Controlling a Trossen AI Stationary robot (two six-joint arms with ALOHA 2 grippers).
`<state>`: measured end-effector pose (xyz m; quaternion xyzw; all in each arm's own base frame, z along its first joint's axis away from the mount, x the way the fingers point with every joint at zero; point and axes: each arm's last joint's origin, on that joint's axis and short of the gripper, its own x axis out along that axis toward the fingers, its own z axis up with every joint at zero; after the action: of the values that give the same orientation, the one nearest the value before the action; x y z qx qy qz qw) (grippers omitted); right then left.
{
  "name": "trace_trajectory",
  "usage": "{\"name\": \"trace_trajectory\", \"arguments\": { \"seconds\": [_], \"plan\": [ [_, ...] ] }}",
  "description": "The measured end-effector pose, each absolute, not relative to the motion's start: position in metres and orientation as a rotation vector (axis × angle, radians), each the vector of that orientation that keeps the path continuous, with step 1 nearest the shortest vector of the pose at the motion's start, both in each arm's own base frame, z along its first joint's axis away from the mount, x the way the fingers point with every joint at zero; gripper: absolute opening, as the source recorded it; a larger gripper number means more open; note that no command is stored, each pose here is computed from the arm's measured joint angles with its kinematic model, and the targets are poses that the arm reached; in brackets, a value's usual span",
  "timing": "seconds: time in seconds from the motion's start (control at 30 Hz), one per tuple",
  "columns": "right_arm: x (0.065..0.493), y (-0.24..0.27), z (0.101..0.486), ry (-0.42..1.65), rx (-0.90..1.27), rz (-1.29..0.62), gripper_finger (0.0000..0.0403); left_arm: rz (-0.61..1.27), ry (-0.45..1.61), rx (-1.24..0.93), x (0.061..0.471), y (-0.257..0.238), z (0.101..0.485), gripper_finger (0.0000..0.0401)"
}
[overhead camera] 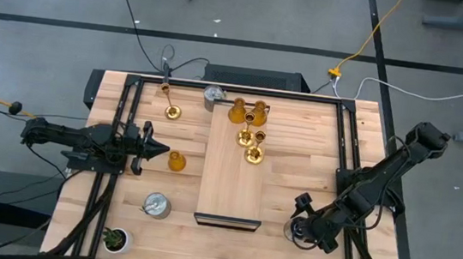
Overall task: Pick & Place candle stick holders
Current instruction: Put the bottom right scented candle on the shelf
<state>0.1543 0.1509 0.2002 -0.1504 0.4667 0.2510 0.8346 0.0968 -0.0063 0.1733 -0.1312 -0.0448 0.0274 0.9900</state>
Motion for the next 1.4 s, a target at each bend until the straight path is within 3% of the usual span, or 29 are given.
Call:
{"name": "trace_trajectory", "arguments": {
  "seconds": [1.07,1.4],
  "plan": [
    [0.156,0.151,0.201,0.961,-0.33,0.517,0.04,0.055,-0.09,-0.263,0.097,-0.006,0.173,0.001],
    [0.15,0.145,0.182,1.009,-0.338,0.502,0.04,0.055,-0.09,-0.263,0.097,-0.006,0.173,0.001]
  ]
}}
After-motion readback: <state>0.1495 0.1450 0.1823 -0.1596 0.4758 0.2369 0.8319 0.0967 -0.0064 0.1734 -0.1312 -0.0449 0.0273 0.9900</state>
